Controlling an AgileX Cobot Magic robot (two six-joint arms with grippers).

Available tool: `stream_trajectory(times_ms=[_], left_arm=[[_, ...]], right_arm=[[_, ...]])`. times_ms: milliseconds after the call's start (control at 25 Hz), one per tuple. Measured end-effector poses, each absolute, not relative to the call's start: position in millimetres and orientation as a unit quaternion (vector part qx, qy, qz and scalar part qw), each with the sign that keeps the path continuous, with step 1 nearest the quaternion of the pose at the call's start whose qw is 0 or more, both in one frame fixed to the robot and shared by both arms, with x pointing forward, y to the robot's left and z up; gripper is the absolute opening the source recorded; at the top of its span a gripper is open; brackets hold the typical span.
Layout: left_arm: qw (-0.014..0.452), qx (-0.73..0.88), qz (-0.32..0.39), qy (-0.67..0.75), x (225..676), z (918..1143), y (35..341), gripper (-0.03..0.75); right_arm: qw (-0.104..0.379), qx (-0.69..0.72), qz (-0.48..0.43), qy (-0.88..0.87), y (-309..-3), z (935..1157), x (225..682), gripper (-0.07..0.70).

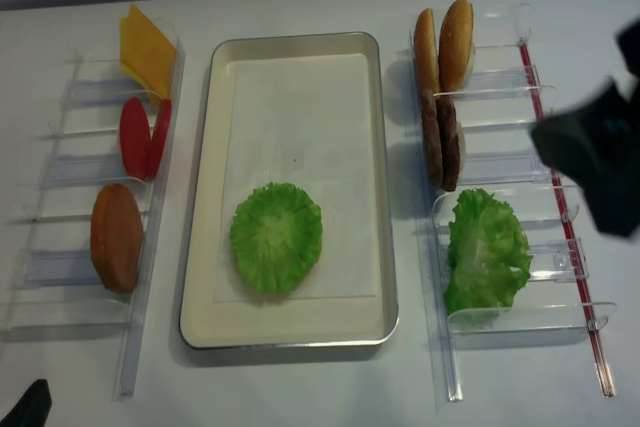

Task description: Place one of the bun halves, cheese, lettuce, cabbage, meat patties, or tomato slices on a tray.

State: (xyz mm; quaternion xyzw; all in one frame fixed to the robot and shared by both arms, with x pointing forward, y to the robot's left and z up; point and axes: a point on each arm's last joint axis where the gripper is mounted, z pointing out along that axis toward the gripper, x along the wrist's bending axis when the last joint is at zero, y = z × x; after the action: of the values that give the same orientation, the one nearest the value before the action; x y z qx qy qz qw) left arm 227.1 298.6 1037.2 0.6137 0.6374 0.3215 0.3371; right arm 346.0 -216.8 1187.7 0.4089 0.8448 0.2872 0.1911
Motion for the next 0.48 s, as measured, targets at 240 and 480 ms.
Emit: stream_trajectory(times_ms=[240,480], left_arm=[[0.337,0.614,0.321,0.637,227.1,1037.2,298.6,0.471],[0.337,0.614,0.321,0.637,227.1,1037.2,298.6,0.471]], right_arm=[[0.217,0.418,0.298,0.830,-255.0,1163.3,310.3,0.608],[0.251,0.424,0.311,0.813,-288.7,1133.1,281.0,0.608]])
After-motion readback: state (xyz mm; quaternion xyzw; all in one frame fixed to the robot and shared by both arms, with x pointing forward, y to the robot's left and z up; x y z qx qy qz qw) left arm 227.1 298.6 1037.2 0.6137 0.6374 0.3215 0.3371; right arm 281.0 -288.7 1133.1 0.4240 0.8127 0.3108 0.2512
